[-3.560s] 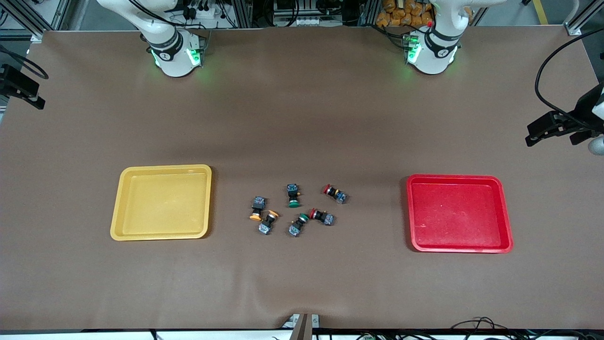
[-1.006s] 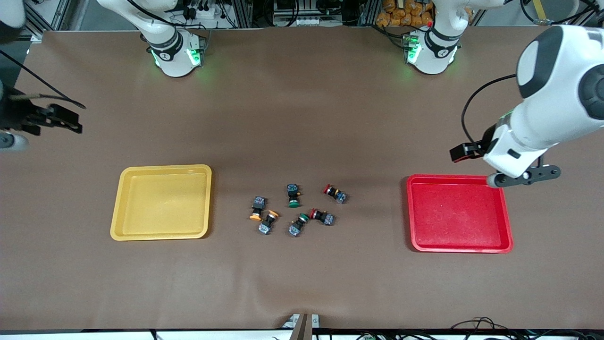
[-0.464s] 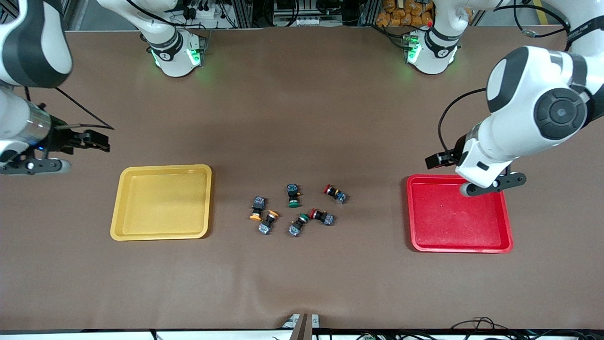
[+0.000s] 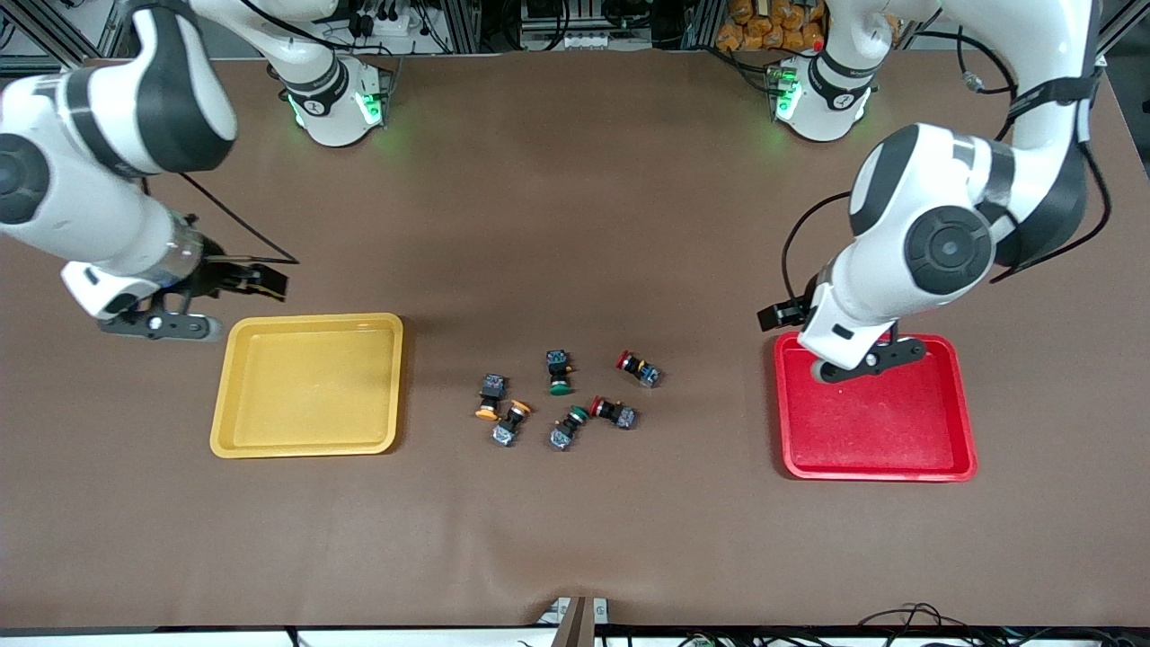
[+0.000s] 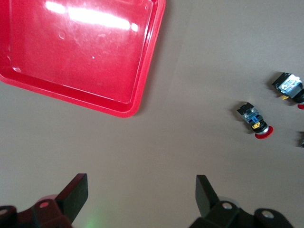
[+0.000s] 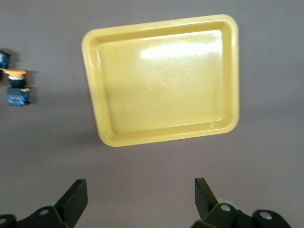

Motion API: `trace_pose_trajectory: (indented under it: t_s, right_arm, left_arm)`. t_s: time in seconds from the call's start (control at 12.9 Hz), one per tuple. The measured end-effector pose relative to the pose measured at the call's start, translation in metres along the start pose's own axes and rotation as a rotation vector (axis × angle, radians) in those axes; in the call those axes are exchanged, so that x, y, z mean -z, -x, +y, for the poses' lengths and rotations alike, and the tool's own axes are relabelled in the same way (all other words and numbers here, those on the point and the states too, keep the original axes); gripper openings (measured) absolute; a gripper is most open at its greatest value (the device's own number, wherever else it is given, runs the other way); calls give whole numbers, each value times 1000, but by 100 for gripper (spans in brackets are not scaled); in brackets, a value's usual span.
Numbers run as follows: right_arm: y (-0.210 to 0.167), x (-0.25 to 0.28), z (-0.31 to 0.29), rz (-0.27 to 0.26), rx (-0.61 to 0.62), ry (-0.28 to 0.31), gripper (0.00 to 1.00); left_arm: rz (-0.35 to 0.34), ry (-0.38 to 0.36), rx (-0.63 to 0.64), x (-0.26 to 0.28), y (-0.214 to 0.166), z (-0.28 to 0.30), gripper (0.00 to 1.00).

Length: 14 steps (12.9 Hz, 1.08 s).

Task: Place red and yellow buttons in trays
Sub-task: 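Move the left gripper over the red tray while the right gripper nears the yellow tray, then lower the left gripper onto a red button while the right gripper approaches the buttons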

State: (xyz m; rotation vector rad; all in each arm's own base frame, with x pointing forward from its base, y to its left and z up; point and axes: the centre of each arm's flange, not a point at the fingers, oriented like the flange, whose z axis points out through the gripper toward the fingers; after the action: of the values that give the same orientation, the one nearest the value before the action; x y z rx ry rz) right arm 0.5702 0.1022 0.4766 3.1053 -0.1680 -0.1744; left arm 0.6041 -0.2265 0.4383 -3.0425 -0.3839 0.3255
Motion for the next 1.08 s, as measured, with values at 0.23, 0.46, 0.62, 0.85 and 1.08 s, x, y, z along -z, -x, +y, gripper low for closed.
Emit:
trace_pose_trajectory:
  t_s: [0.23, 0.46, 0.62, 0.85, 1.08]
  right_arm:
    - [5, -15, -59, 26, -97, -20, 100]
    - [7, -32, -91, 20, -183, -51, 100]
    - [7, -36, -100, 6, -226, -89, 100]
    - [6, -29, -102, 13, -235, -106, 100]
    - [5, -28, -101, 17, -238, -108, 100]
  left_arm:
    - [2, -4, 29, -23, -4, 20, 100]
    - [27, 14, 69, -47, -6, 47, 100]
    - [33, 17, 84, -63, -6, 61, 100]
    - [33, 31, 108, -84, -6, 79, 100]
    - [39, 36, 150, -107, -2, 100, 100]
